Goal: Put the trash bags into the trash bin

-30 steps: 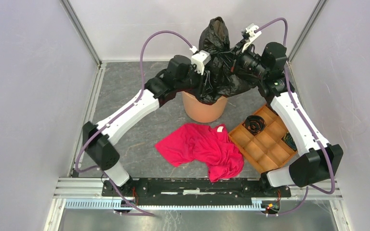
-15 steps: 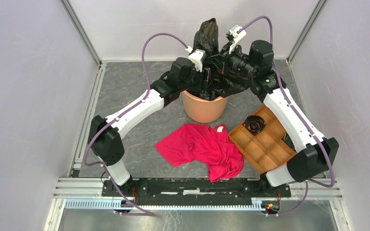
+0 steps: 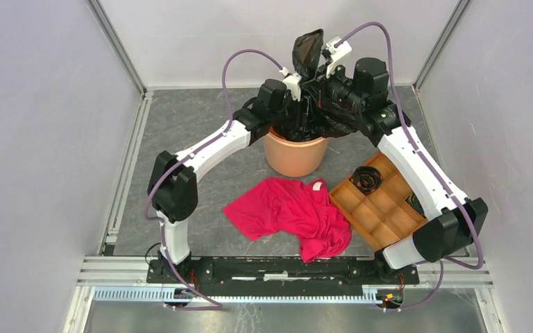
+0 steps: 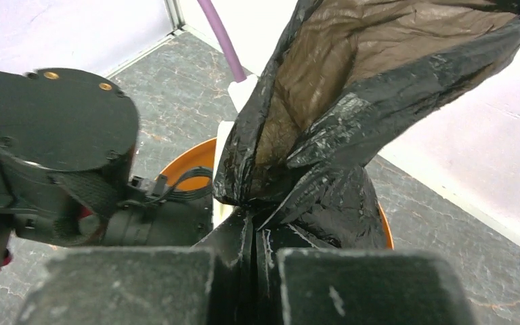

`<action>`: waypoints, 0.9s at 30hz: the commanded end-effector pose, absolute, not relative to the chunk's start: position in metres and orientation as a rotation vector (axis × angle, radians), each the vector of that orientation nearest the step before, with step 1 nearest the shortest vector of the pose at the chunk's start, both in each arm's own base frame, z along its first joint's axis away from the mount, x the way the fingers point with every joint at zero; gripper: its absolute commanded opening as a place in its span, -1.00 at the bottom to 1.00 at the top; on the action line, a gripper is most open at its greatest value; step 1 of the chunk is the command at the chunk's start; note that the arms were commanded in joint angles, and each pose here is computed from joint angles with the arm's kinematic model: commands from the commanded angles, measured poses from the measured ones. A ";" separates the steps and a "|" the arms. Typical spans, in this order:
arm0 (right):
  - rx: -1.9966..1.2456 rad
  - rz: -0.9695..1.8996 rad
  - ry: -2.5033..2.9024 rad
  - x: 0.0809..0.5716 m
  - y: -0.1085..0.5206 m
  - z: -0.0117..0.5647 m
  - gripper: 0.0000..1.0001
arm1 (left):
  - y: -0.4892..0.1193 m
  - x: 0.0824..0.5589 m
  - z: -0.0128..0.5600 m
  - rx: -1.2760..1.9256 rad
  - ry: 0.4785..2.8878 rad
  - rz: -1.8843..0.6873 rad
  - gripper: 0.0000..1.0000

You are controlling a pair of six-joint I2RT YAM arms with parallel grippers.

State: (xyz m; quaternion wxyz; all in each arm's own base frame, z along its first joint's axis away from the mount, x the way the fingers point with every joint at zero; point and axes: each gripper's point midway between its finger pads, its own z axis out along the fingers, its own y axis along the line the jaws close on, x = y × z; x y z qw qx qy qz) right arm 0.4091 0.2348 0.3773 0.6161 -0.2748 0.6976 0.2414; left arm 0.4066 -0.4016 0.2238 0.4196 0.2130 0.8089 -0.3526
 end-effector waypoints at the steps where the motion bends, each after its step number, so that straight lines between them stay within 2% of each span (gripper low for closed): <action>1: -0.597 0.516 1.567 0.408 0.228 0.396 -0.99 | -0.394 0.386 0.304 0.543 1.857 -0.961 0.32; 10: -0.672 0.425 1.725 0.410 0.245 0.376 -0.99 | -0.331 0.334 0.338 0.454 1.786 -0.880 0.91; 14: -0.671 0.404 1.808 0.406 0.251 0.382 -0.99 | -0.295 0.317 0.354 0.397 1.748 -0.792 0.94; 18: -0.696 0.439 1.886 0.407 0.276 0.359 -0.99 | -0.259 0.306 0.378 0.273 1.672 -0.731 0.94; 24: -0.673 0.462 2.022 0.438 0.308 0.287 -0.99 | -0.233 0.309 0.371 0.129 1.682 -0.659 0.99; 27: -0.657 0.449 2.024 0.444 0.313 0.299 -0.99 | -0.233 0.307 0.365 0.128 1.707 -0.666 0.99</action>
